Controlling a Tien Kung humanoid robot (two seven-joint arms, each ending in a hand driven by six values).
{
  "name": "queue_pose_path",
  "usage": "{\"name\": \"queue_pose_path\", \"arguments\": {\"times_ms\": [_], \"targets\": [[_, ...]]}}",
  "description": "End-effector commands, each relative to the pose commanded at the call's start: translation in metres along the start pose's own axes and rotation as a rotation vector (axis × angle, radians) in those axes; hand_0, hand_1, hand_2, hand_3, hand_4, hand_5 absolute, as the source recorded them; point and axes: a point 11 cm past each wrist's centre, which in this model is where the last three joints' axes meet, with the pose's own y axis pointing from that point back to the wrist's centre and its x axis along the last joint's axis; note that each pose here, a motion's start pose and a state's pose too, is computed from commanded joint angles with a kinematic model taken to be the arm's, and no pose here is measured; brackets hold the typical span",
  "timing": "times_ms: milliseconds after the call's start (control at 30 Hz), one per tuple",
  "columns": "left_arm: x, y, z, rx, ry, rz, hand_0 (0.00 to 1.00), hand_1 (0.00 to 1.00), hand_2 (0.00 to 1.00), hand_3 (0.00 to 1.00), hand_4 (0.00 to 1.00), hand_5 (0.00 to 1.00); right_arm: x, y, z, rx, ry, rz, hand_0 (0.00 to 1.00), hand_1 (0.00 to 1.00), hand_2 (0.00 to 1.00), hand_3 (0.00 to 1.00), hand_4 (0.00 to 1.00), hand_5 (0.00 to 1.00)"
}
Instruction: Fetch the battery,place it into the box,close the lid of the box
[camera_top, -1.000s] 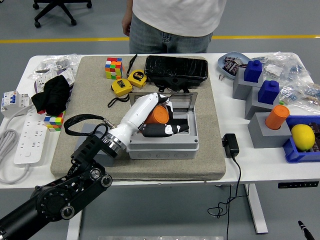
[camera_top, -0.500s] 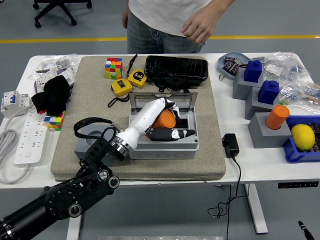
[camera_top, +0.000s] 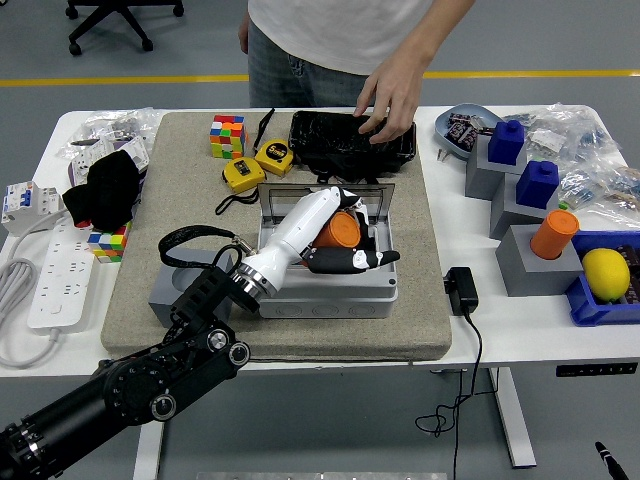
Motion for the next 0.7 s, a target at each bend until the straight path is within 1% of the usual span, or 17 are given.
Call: {"name": "queue_pose_path", "arguments": {"times_ms": [167, 267, 433, 700], "targets": [[0.010, 0.000, 0.002, -0.055, -0.060, 0.071, 0.034, 0.028, 0.051, 0.034, 0.993, 0.522, 0.000, 0.000, 0.000, 0.001, -0.001, -0.001, 0.874, 0.794, 0.744, 0.777, 0.998, 0.998], [0.014, -0.001, 0.003, -0.078, -0.094, 0.090, 0.034, 0.028, 0.051, 0.034, 0.993, 0.522, 0.000, 0.000, -0.001, 0.001, -0.009, -0.001, 0.874, 0.794, 0.744, 0.777, 0.998, 0.998], [0.015, -0.003, 0.001, -0.078, -0.103, 0.105, 0.034, 0.029, 0.053, 0.035, 0.998, 0.532, 0.000, 0.000, -0.002, 0.004, -0.007, -0.001, 0.874, 0.794, 0.744, 0.777, 0.998, 0.998], [0.010, 0.000, -0.012, -0.041, -0.099, 0.096, 0.034, 0.030, 0.053, 0.035, 0.995, 0.532, 0.000, 0.000, -0.001, 0.003, -0.006, -0.001, 0.873, 0.794, 0.743, 0.777, 0.998, 0.998]]}}
